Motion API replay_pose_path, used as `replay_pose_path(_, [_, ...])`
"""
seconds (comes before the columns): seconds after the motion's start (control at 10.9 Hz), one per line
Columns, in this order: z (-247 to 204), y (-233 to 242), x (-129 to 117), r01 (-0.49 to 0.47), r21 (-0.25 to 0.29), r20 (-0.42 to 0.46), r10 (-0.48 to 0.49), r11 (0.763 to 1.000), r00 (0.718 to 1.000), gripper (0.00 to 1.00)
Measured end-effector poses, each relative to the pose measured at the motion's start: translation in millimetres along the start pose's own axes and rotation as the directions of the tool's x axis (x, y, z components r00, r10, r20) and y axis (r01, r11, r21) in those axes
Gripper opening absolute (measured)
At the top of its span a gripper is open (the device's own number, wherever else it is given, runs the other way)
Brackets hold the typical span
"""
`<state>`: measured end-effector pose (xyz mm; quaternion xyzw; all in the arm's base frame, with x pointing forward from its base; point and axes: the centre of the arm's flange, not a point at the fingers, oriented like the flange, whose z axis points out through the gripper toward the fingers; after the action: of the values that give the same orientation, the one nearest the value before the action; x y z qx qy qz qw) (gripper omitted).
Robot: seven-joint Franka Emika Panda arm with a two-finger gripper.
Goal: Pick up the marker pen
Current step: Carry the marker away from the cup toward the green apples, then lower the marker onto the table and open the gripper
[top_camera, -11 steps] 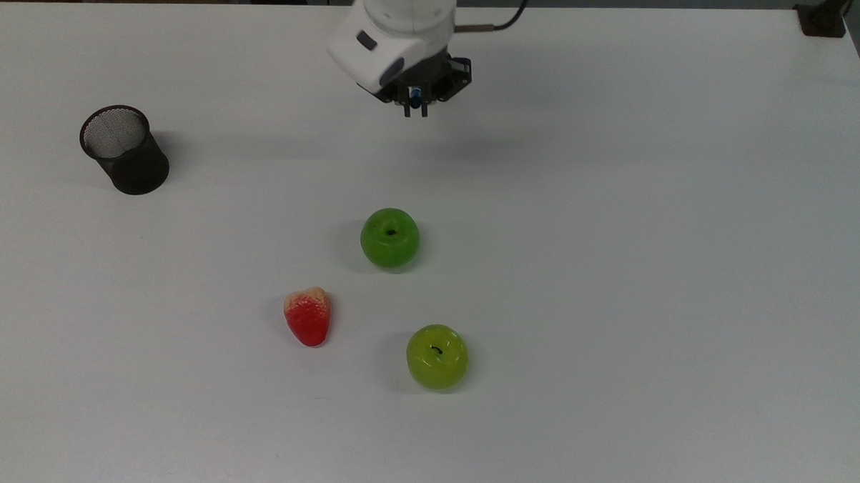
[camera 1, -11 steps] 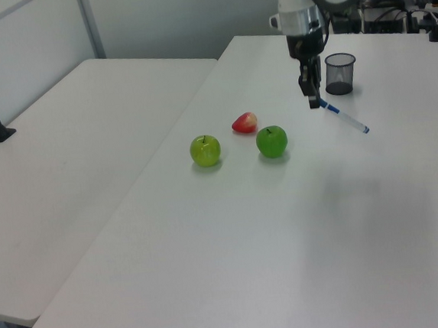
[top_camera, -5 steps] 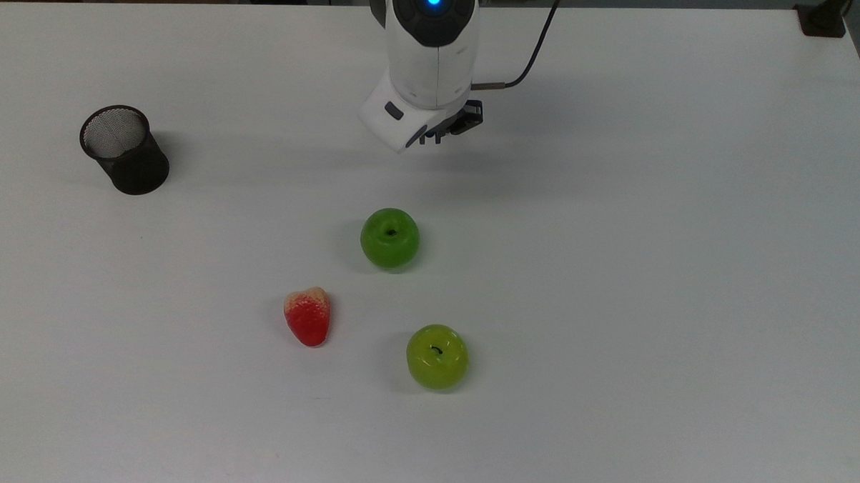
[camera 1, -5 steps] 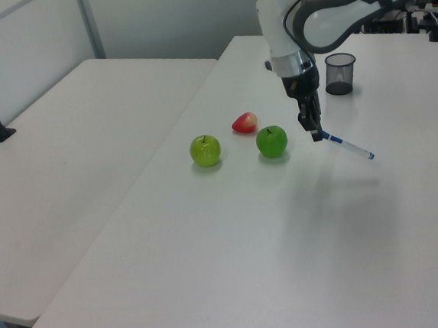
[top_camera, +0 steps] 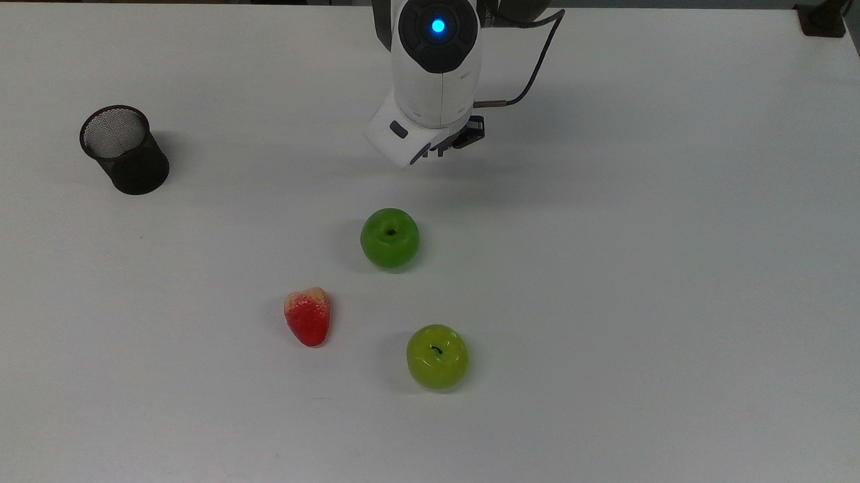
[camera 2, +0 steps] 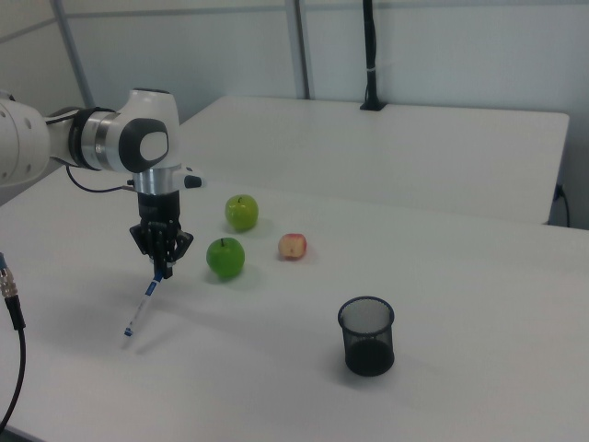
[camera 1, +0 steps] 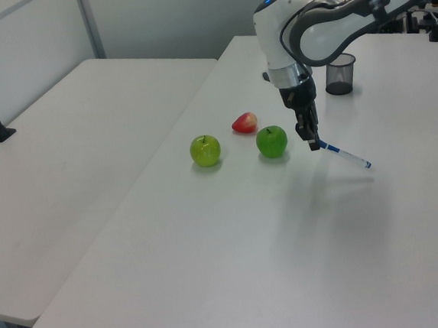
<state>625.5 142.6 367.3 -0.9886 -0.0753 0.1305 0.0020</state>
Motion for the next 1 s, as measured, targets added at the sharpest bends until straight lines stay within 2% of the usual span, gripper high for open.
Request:
replay_pose_path(0.37, [-0.1,0.2,0.3,0.000,0.000,-0.002,0.000,1.000,1.000,0.20])
replay_pose_path(0.55, [-0.2,0.6,0.4,-0.001,0.000,-0.002,0.001,1.000,1.000,0.41])
replay_pose_path(0.82, [-0.7,0.7,0.5,-0.001,0.000,-0.003,0.001,1.000,1.000,0.87])
replay_pose_path(0.91, [-1.0,0.7,0.5,-0.001,0.000,-0.004,0.001,1.000,1.000,0.99])
replay_pose_path(1.0, [-1.2,0.7,0.5,-0.001,0.000,-0.004,0.001,1.000,1.000,1.00])
